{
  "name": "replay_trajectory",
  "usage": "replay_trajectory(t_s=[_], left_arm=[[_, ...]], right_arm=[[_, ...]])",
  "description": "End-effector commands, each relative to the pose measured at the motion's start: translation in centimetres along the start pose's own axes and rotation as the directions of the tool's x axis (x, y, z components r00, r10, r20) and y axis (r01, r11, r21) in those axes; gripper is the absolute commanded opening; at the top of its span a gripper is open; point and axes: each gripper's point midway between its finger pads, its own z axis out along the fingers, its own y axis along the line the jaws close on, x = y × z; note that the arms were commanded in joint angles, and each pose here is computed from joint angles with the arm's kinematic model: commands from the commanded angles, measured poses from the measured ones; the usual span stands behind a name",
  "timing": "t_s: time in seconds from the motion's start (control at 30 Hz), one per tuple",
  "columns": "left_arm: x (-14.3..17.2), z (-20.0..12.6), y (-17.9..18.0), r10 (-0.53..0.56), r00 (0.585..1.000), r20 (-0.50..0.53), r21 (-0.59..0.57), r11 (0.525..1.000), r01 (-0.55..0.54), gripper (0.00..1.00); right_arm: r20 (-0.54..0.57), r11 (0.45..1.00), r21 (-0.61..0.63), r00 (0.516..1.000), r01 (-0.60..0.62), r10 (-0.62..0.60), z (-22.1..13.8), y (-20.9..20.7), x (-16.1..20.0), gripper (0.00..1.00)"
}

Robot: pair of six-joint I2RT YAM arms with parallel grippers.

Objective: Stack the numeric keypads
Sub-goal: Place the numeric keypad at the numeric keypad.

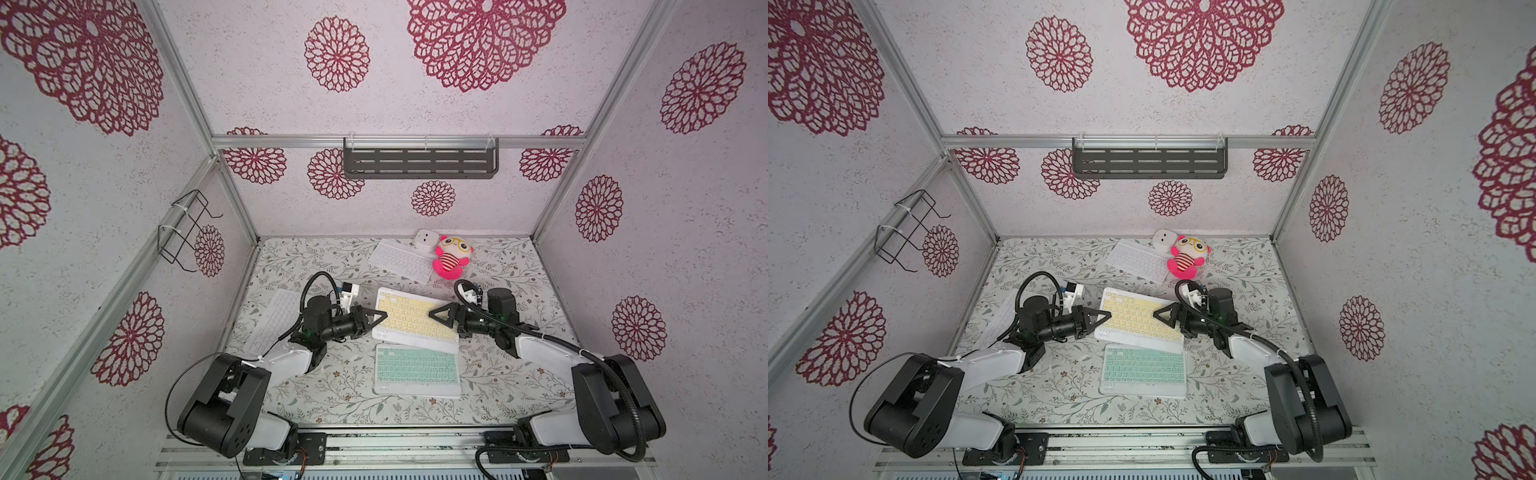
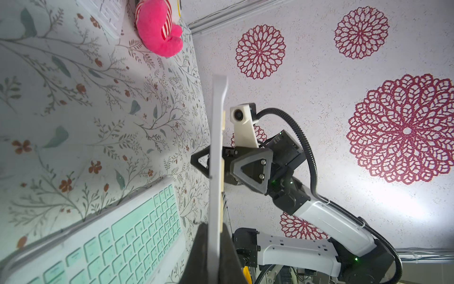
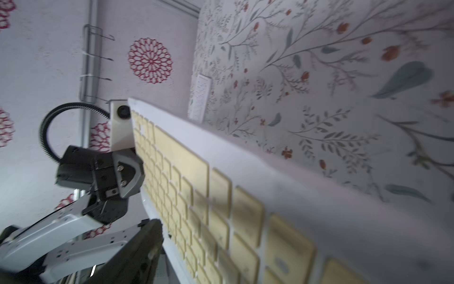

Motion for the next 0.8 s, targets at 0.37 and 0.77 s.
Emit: replay_trajectory(t_s=[0.37, 0.77], left_arm=[[4.3, -2.2, 0.0, -0.050, 0.989, 0.137, -0.077, 0.995, 0.061, 0.00], [7.3, 0.6, 1.8, -0.100, 0.989, 0.105, -0.054, 0.993, 0.106, 0.00]], right_arm=[[0.121, 0.933, 0.356, 0.993, -0.047, 0.004, -4.2, -5.3, 3.0, 0.99], [0.067, 0.885, 0.463, 0.998, -0.045, 0.016, -3.5, -7.3, 6.9, 0.99]])
